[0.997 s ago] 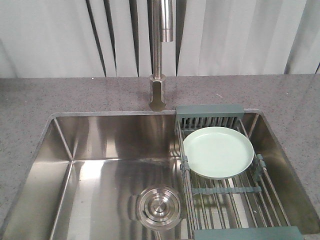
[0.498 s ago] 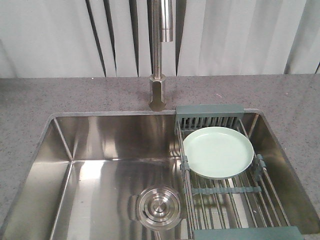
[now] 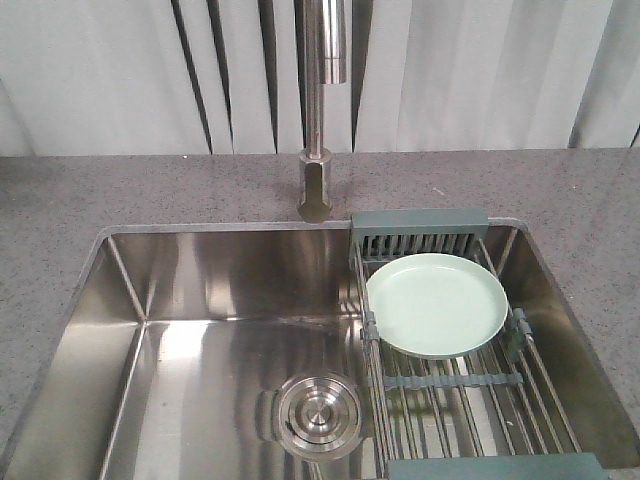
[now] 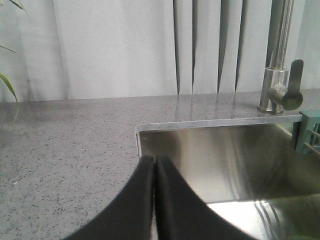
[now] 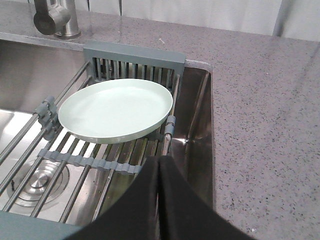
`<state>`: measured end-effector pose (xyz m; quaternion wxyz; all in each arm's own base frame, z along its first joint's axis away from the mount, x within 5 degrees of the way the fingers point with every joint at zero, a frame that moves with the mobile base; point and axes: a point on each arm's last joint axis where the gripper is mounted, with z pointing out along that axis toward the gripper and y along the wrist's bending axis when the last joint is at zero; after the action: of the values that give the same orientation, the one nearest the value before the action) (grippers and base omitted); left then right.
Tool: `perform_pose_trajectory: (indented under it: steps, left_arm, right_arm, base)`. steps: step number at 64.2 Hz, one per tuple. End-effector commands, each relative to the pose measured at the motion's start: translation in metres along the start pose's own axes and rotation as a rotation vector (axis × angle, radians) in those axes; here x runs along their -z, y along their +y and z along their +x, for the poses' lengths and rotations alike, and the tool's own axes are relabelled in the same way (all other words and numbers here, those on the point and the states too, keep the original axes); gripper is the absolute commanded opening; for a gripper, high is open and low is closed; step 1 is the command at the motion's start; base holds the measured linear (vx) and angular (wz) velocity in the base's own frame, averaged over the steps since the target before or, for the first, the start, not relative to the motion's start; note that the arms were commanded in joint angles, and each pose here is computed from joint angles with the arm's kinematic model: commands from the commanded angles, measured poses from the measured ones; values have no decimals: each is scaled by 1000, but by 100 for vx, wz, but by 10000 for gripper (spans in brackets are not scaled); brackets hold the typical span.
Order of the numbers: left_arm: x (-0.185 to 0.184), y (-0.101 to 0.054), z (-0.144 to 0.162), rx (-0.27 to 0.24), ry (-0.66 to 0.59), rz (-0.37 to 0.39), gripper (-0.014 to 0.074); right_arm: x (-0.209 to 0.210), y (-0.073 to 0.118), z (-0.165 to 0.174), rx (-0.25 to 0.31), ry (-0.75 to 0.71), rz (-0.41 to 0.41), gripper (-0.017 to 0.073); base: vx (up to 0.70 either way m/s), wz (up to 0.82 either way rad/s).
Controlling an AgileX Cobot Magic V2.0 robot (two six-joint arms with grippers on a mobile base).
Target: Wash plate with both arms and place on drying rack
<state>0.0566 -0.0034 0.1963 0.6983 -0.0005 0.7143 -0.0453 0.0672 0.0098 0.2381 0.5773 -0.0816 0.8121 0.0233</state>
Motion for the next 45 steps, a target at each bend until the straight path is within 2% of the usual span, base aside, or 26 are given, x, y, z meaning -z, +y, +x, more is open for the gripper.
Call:
perform_pose_trajectory:
  steps: [1, 45]
  left_arm:
    - [1, -1, -1, 20, -69, 17, -6]
    - [1, -1, -1, 20, -69, 17, -6]
  right_arm:
    - [2, -1, -14, 3, -83, 12, -10]
    - [2, -1, -14, 3, -83, 12, -10]
  base:
    - [0, 0]
    - [0, 0]
